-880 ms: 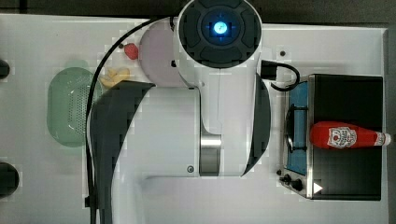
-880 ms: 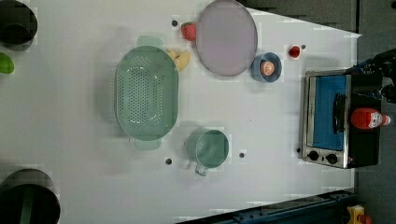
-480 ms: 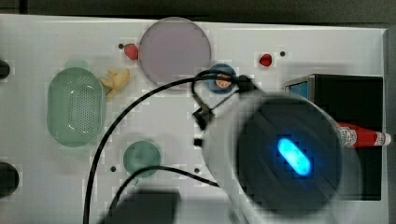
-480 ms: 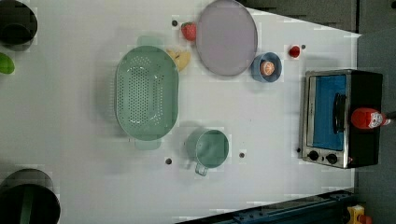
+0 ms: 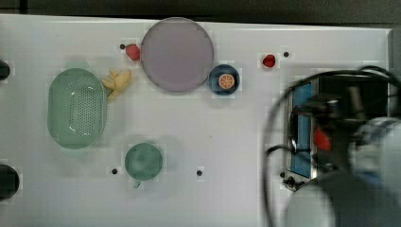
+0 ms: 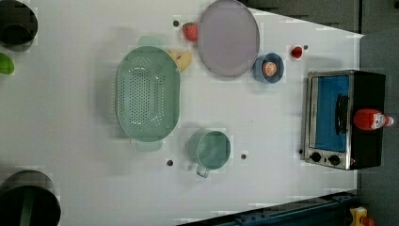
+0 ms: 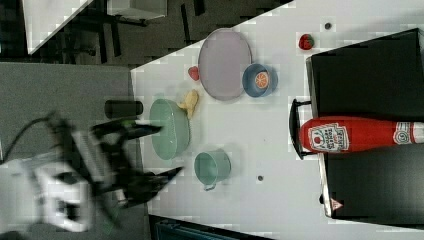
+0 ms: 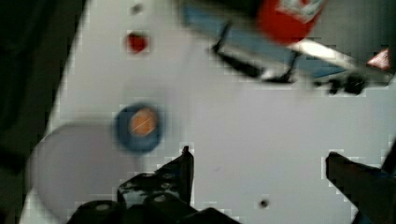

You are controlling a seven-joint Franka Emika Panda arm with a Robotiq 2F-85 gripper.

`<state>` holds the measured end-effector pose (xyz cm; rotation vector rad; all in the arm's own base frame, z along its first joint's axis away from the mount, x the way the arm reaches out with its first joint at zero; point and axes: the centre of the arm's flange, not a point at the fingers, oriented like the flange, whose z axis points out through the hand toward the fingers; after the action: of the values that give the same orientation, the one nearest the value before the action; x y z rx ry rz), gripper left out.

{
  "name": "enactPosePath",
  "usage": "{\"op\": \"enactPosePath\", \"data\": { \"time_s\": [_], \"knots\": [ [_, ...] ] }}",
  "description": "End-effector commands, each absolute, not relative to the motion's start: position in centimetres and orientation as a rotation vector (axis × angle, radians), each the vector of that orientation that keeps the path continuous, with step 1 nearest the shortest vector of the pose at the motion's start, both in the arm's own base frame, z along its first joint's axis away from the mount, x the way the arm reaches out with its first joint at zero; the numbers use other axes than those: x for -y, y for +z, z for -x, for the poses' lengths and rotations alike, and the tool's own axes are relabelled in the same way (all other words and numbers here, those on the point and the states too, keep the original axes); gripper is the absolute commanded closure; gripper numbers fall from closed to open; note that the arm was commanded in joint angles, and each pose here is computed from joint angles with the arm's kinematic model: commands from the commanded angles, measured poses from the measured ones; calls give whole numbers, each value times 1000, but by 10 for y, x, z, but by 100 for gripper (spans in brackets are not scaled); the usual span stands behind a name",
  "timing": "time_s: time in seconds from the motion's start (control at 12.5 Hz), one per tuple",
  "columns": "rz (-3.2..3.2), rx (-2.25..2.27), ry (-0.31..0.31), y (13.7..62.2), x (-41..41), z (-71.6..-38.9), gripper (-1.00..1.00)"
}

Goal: Pick Ketchup from oven and place it on table.

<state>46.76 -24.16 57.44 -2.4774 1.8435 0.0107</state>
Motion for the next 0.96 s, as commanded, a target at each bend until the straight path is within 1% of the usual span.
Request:
{"op": "enactPosePath", "data": {
  "time_s": [0.08,0.24,0.4,0.48,0.72,0.8,0.96],
  "knots": [
    [2455,-1903,-112,547,283,-475,-100],
    [2400,-2012,-144,526,324,-469,-100],
    [2378,-2101,-150,499,353,-467,-100],
    [2372,-2142,-145,483,364,-468,-100],
    [2179,-2268,-55,437,383,-470,-100],
    [2174,-2285,-50,428,387,-470,-100],
    [2144,-2308,-91,410,393,-477,-100]
  ]
}}
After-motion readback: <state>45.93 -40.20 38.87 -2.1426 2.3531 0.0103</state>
